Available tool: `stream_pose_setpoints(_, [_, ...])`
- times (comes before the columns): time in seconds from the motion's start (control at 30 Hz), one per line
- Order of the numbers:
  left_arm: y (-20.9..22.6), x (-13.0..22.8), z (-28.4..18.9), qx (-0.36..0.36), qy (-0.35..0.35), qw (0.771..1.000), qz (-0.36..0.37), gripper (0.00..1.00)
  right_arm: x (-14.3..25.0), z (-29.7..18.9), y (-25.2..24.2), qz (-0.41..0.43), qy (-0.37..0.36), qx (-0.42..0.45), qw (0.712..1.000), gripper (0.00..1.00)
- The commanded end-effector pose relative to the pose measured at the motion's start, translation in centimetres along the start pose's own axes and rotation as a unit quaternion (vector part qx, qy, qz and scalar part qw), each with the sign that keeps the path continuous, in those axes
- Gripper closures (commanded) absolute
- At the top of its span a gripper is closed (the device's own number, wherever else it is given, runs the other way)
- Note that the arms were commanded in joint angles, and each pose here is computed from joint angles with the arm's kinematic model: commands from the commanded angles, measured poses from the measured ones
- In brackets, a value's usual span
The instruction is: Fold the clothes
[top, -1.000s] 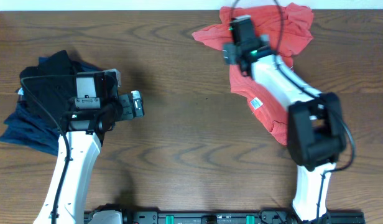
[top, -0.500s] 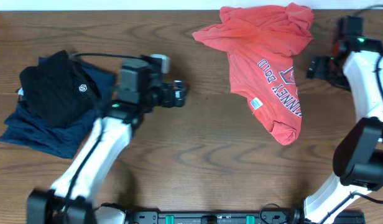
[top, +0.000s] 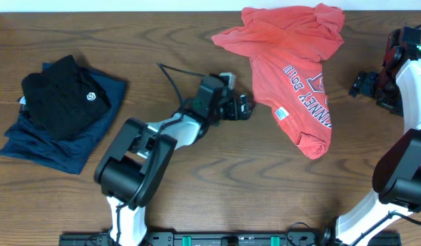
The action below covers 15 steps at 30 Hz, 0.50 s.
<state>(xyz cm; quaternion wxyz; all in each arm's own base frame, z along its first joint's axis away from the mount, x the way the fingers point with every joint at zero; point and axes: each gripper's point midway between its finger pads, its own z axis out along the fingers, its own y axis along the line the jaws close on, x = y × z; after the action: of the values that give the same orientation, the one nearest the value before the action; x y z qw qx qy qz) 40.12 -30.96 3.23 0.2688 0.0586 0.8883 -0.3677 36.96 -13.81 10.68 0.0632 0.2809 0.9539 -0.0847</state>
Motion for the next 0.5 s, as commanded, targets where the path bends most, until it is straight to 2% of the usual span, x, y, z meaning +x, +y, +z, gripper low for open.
stream_pose_setpoints(0.0, [-1.2,0.0,2.2,0.01,0.016,0.999,-0.028,0.02,-0.2,-0.3,0.1,0.003,-0.002,-0.008,1.0,0.01])
stream_pose_setpoints(0.13, [-1.9,-0.3,4.4,0.016,0.023,0.999,-0.037,0.01,0.1,-0.3,0.0,0.003,0.003,-0.007,1.0,0.01])
stream_pose_setpoints(0.23, [-2.2,-0.5,5.7,0.02,0.024,0.998,-0.057,0.1,0.1,-0.3,0.0,0.002,0.003,-0.007,1.0,0.01])
stream_pose_setpoints(0.27, [-2.2,-0.5,6.0,0.021,0.024,0.998,-0.058,0.16,0.1,-0.3,0.0,0.002,0.003,-0.007,1.0,0.01])
stream_pose_setpoints(0.33, [-2.5,-0.8,6.3,0.024,0.022,0.998,-0.055,0.31,0.1,-0.3,0.0,0.003,0.003,-0.006,1.0,0.01])
stream_pose_setpoints(0.43, [-2.4,-1.2,6.2,0.023,0.016,0.998,-0.055,0.8,0.1,-0.3,0.0,0.002,0.003,-0.006,1.0,0.01])
stream_pose_setpoints(0.47, [-2.3,-1.3,6.1,0.023,0.014,0.998,-0.056,0.88,0.1,-0.3,0.0,0.003,0.003,-0.006,1.0,0.01])
